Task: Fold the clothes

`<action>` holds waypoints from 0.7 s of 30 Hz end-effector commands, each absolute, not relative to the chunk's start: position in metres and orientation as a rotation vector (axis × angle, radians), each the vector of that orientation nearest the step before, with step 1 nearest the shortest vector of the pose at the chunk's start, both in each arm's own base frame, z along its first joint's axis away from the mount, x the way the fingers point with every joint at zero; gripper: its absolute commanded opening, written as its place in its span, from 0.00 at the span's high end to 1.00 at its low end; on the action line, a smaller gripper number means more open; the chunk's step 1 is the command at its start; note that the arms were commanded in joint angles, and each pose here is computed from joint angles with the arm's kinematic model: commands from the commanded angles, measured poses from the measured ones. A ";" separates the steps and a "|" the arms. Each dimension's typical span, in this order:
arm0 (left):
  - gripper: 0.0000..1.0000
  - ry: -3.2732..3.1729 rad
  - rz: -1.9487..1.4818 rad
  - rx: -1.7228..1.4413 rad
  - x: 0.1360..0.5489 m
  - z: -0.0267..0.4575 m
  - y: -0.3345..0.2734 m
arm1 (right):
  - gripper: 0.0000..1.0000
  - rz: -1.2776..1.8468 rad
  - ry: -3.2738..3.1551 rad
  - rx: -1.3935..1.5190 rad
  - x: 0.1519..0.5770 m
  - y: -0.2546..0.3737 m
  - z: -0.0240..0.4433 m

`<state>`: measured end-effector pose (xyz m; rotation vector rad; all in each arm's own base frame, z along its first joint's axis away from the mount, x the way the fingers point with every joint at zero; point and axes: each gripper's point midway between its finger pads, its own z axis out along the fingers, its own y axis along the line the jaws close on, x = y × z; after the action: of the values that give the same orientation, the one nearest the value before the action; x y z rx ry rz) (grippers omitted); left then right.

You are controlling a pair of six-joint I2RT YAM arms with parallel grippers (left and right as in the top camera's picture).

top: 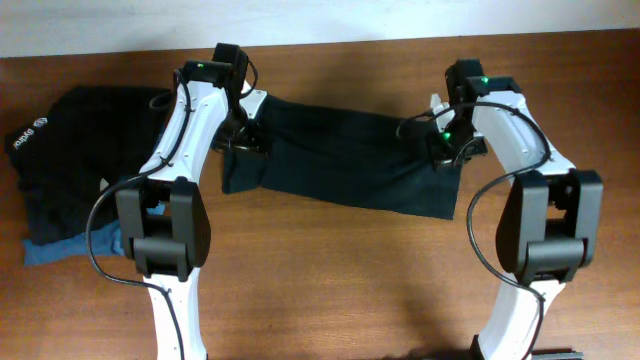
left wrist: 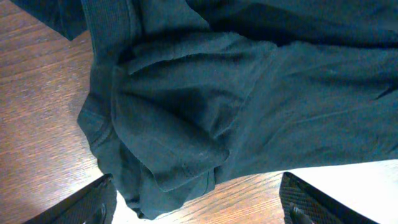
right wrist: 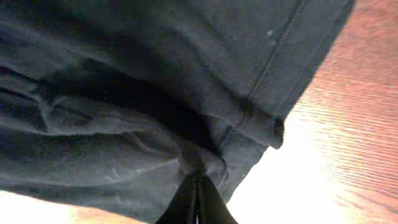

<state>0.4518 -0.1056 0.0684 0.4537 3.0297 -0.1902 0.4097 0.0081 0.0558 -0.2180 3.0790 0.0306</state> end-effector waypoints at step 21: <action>0.35 3.056 -0.213 0.458 0.449 0.050 -0.110 | 0.96 0.014 3.043 -0.206 0.412 0.007 0.077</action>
<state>0.4544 -0.1066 0.0675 0.4520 3.0182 -0.1948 0.4068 0.0081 0.0619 -0.2181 3.0812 0.0308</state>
